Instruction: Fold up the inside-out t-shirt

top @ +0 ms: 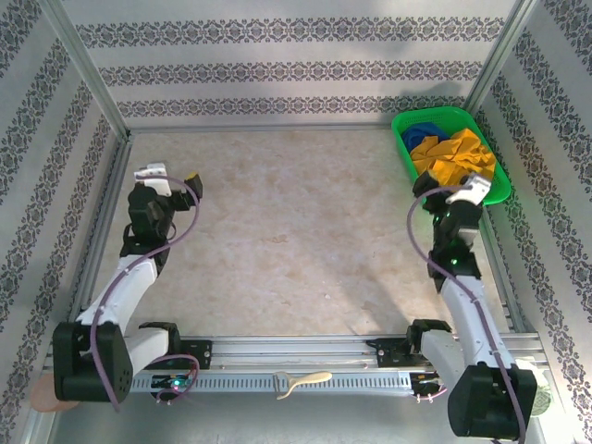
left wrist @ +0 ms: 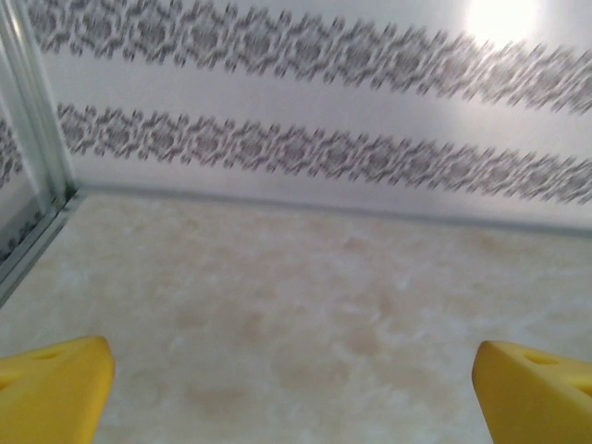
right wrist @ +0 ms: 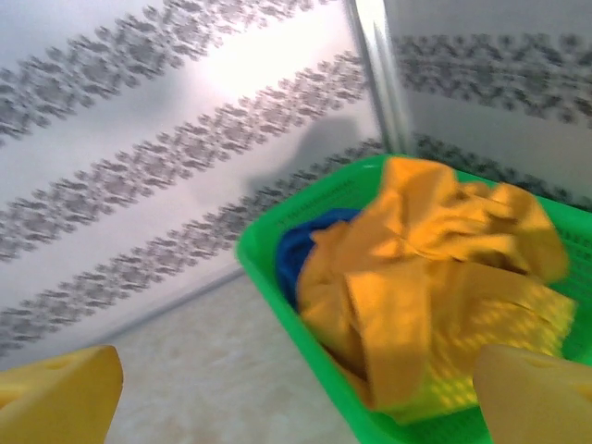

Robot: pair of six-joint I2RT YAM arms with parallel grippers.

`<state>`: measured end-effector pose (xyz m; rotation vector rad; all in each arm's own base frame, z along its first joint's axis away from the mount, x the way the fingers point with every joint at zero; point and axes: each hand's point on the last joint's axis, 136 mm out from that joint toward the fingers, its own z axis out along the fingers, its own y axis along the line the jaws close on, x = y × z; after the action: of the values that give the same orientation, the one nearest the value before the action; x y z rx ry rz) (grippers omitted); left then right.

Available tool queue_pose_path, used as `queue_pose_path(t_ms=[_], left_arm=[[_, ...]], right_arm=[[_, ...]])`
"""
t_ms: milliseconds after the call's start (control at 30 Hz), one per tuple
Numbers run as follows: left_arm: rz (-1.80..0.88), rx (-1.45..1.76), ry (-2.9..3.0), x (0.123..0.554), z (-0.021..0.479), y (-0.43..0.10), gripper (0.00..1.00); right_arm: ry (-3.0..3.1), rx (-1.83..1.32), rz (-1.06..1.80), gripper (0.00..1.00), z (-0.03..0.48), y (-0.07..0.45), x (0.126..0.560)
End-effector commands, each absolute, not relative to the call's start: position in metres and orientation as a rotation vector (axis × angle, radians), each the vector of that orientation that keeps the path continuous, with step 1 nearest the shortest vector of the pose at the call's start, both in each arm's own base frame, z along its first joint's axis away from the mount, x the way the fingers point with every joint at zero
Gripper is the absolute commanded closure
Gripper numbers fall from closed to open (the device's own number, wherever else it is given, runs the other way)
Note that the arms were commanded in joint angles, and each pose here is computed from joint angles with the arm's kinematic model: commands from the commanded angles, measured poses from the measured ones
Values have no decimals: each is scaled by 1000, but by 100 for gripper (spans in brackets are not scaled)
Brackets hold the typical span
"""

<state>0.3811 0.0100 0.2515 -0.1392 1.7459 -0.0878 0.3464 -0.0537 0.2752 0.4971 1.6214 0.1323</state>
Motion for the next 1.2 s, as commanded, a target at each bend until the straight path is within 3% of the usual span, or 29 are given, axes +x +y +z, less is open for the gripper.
queue_pose_path(t_ms=[0,267,667,1033,1167], left_arm=[[-252,-173,1885,363,244,-13,1],[-380,-119,1947,355,248,-62,1],[-454,123,2067,366,212,-174,1],[-534,173,2103,368,200,-200,1],[-538,172,2100,365,201,-199,1]], right_arm=[[1852,494,344,11,267,-22,364],[2048,854,255,14,251,-65,432],[2124,1105,-87,3,211,-143,488],[2132,1361,-117,6,142,-154,501],[2198,1344,-40,14,118,-145,518]])
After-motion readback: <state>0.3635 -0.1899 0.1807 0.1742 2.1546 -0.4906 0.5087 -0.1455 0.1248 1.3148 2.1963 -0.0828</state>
